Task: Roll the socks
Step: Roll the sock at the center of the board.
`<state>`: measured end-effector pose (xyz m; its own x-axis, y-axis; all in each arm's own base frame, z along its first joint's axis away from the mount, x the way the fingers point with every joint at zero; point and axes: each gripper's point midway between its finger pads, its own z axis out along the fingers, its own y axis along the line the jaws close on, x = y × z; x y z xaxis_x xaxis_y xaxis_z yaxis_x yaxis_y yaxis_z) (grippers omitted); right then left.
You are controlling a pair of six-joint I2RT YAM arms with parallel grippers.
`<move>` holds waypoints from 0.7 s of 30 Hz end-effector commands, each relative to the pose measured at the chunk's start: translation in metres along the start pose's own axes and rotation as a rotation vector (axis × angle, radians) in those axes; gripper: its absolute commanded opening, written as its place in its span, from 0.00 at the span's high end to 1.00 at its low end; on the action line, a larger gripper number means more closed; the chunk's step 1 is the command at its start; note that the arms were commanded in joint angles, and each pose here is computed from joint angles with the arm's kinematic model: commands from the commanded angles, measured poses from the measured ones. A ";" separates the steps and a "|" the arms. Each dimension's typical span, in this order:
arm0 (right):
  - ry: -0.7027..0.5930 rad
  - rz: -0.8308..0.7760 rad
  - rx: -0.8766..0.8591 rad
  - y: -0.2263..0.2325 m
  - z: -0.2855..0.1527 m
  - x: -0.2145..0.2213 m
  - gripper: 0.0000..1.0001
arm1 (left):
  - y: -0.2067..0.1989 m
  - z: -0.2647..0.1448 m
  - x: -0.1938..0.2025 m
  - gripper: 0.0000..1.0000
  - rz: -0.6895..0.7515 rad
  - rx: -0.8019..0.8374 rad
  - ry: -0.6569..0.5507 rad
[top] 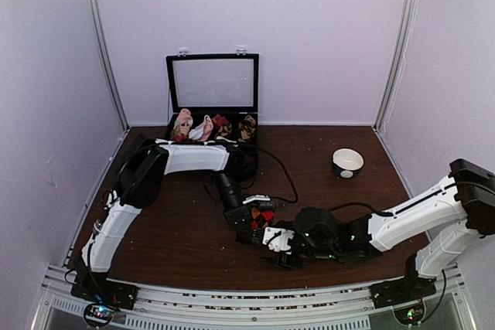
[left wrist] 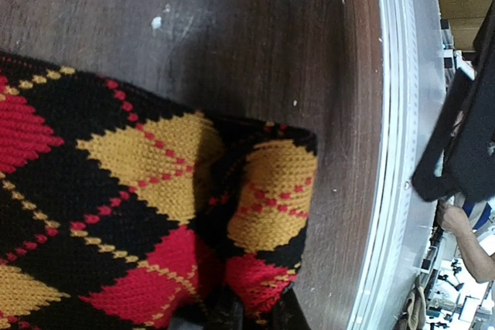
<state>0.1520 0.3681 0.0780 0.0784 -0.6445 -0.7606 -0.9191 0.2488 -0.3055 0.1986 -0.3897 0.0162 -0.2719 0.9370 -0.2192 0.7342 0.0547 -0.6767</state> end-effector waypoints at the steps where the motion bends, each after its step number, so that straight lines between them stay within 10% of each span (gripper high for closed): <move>1: 0.040 -0.135 0.015 -0.005 0.018 -0.001 0.34 | 0.055 0.034 0.036 0.97 -0.037 -0.140 0.175; 21: 0.210 -0.087 -0.038 -0.014 0.065 0.063 0.69 | 0.044 0.024 0.029 0.80 0.020 -0.123 0.158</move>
<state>0.1990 0.3871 0.0278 0.1434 -0.7602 -0.6337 -0.9042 0.1598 -0.3962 0.1982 -0.3897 0.0169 -0.2604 0.9429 -0.2076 0.7331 0.0532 -0.6781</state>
